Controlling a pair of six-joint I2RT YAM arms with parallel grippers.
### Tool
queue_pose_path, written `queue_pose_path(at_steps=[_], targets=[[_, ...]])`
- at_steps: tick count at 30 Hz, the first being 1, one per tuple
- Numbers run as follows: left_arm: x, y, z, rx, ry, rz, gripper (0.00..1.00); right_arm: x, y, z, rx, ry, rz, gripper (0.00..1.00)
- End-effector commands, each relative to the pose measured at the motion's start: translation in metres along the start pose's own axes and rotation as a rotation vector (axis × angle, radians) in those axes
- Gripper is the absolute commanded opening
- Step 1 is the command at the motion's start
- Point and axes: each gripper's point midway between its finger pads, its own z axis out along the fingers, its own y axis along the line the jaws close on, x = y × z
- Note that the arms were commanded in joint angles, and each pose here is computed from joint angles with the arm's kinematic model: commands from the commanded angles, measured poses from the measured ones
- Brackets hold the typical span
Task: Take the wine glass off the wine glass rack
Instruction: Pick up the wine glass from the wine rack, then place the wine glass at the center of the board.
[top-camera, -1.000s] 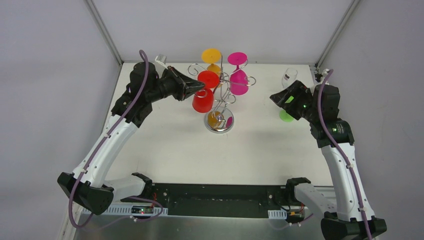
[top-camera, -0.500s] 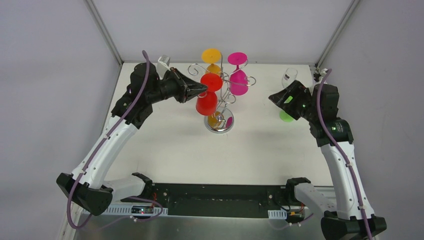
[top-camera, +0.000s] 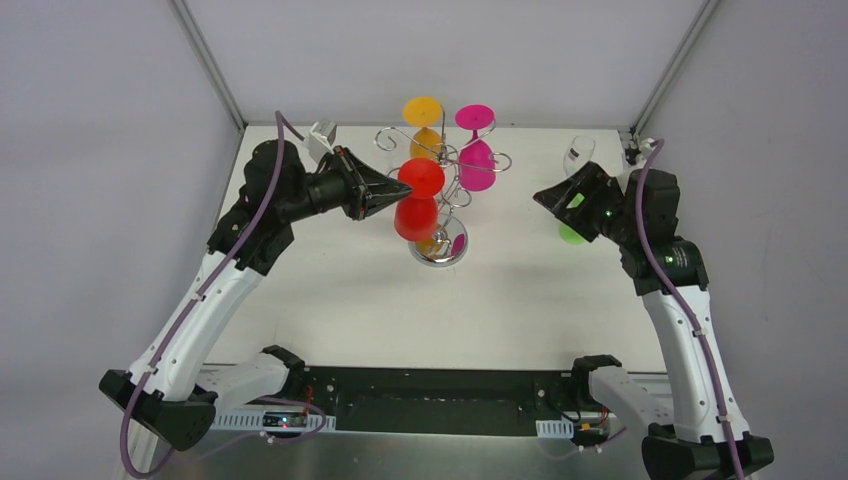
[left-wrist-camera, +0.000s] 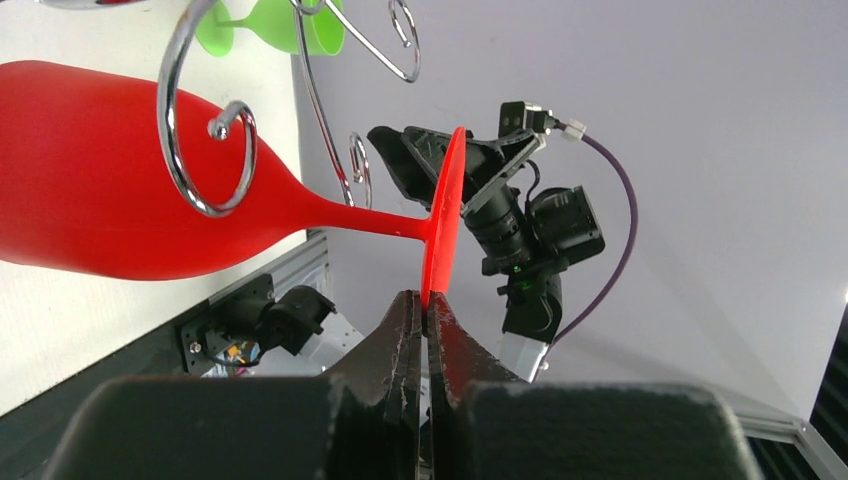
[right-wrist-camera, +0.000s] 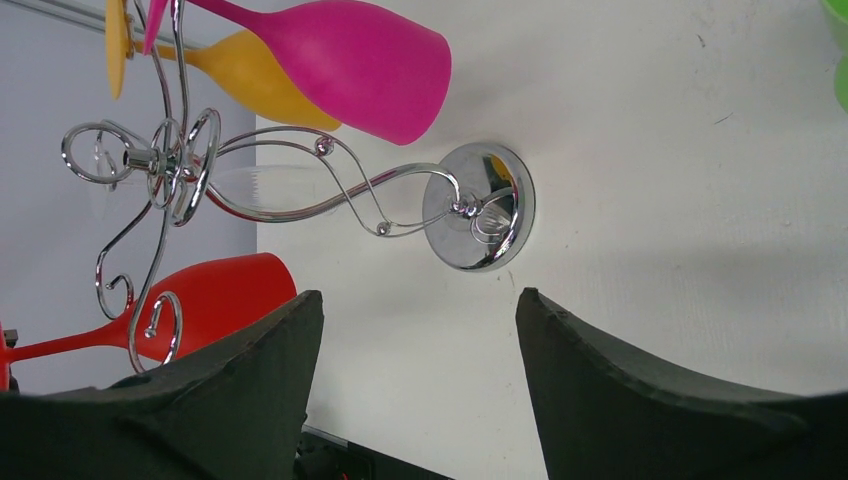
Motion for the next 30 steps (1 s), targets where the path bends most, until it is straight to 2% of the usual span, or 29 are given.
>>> queue_pose_path(at_steps=[1, 5, 13, 17, 20, 23, 30], targets=[[0.015, -0.015, -0.017, 0.073, 0.037, 0.043, 0.00, -0.007, 0.028, -0.022, -0.093, -0.023, -0.003, 0.74], [0.023, -0.011, -0.022, 0.079, 0.067, 0.062, 0.00, -0.005, 0.037, -0.031, -0.136, -0.014, 0.000, 0.78], [0.041, -0.007, -0.033, 0.105, 0.148, 0.131, 0.00, 0.023, 0.063, -0.038, -0.284, 0.154, 0.112, 0.81], [0.051, 0.005, -0.038, 0.105, 0.185, 0.157, 0.00, 0.037, 0.068, -0.041, -0.324, 0.240, 0.177, 0.91], [0.057, 0.012, -0.044, 0.111, 0.198, 0.190, 0.00, 0.047, 0.071, -0.046, -0.366, 0.287, 0.197, 0.88], [0.063, 0.017, -0.050, 0.125, 0.208, 0.246, 0.00, 0.049, 0.077, -0.055, -0.434, 0.261, 0.201, 0.87], [0.073, 0.026, -0.058, 0.158, 0.248, 0.370, 0.00, 0.068, 0.073, -0.062, -0.431, 0.315, 0.271, 0.82]])
